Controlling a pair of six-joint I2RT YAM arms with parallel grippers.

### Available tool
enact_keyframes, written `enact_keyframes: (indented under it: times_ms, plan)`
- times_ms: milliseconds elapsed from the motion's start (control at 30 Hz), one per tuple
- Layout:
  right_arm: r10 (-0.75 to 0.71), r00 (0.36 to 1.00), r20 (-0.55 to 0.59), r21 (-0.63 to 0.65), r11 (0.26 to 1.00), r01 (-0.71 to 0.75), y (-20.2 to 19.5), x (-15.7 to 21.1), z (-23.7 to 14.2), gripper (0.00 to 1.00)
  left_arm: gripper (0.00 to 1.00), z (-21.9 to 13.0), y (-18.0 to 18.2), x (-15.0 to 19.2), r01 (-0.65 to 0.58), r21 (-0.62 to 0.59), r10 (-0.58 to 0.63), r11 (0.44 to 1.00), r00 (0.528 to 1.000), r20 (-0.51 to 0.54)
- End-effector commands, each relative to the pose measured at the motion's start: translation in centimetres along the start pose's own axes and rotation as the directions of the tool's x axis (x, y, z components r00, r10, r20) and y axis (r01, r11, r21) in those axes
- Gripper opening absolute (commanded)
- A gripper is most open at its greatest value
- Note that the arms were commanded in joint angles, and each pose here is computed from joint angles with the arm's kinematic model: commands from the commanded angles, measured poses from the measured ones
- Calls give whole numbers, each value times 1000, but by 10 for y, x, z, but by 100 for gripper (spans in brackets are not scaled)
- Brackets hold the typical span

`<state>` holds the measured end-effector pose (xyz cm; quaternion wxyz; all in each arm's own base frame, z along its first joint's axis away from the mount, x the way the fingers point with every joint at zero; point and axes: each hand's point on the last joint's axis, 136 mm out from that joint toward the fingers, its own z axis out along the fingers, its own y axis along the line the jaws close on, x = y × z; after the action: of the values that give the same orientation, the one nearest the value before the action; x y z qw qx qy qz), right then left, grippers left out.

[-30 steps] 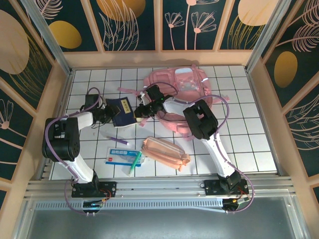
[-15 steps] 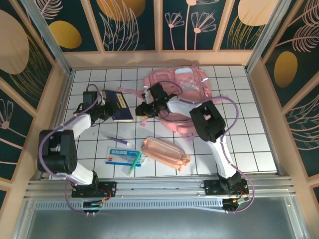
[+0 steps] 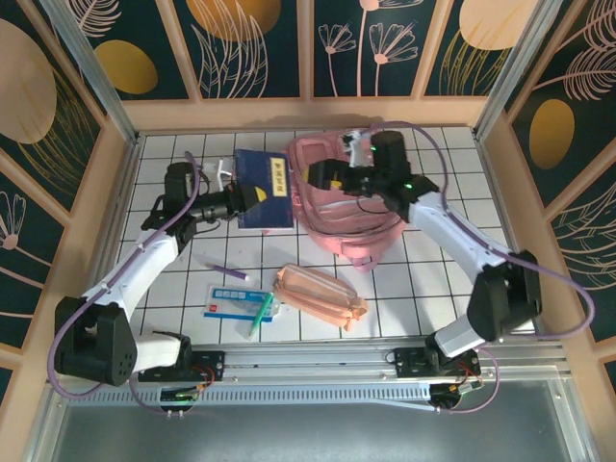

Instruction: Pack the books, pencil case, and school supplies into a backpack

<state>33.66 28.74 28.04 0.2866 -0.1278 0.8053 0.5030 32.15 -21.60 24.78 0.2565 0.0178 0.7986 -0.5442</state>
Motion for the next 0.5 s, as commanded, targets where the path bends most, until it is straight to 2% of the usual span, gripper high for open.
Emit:
enact_keyframes:
  times_ms: [0, 133, 300, 400, 467]
  plan:
    - [-41, 994, -100, -218, 976, 19, 34, 31, -16, 97, 0, 9, -59, 19, -84, 225, 107, 971, 990, -94]
    - [-5, 995, -99, -243, 970, -20, 32, 41, -30, 94, 0, 21, -96, 36, -120, 340, 176, 933, 975, -139]
    - [-8, 994, -105, -403, 914, -35, 59, 46, -51, 84, 0, 27, -132, 48, -112, 478, 205, 871, 968, -147]
    - [-25, 996, -84, -491, 871, -19, 82, 44, -66, 59, 0, 41, -130, 54, -94, 456, 197, 885, 963, -184]
    - [-30, 999, -45, -525, 851, 2, 93, 38, -77, 34, 0, 46, -127, 54, -90, 451, 188, 888, 966, -177]
